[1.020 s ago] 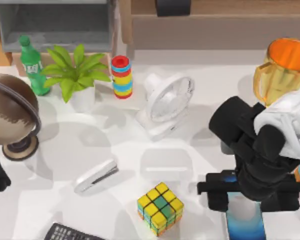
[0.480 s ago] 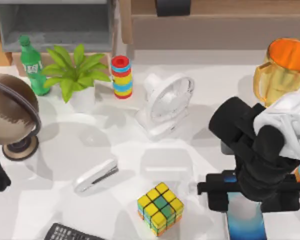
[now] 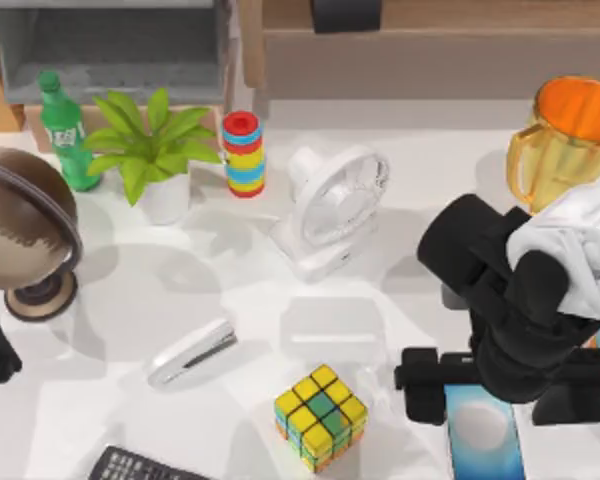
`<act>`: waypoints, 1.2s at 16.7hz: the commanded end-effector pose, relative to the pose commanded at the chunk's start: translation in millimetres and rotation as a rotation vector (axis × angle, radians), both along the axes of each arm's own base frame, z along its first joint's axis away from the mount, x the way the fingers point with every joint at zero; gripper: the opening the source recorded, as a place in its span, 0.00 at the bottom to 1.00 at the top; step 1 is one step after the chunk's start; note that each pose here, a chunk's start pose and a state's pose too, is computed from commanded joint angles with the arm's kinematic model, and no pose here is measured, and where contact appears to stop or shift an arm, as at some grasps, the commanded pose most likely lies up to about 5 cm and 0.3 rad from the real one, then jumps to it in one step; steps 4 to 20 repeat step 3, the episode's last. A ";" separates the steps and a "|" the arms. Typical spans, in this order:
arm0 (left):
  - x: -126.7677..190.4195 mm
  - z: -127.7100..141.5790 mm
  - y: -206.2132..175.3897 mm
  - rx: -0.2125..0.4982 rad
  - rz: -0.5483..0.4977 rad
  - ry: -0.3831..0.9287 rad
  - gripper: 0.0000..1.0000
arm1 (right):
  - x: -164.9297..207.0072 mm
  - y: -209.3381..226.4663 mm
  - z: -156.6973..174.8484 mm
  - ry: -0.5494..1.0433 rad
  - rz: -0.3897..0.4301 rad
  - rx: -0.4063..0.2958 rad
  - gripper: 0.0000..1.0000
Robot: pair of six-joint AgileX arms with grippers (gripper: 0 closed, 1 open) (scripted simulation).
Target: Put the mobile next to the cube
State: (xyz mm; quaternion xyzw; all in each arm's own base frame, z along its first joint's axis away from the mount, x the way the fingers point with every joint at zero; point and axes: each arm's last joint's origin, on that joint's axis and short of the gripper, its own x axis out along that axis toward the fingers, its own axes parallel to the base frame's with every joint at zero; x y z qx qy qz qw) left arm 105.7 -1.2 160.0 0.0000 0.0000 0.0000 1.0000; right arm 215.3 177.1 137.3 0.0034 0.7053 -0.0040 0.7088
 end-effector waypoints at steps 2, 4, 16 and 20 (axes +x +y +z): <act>0.0 0.0 0.0 0.000 0.000 0.000 1.00 | 0.0 0.0 0.0 0.000 0.000 0.000 1.00; 0.0 0.0 0.0 0.000 0.000 0.000 1.00 | 0.0 0.0 0.0 0.000 0.000 0.000 1.00; 0.0 0.0 0.0 0.000 0.000 0.000 1.00 | 0.0 0.0 0.0 0.000 0.000 0.000 1.00; 0.0 0.0 0.0 0.000 0.000 0.000 1.00 | 0.0 0.0 0.0 0.000 0.000 0.000 1.00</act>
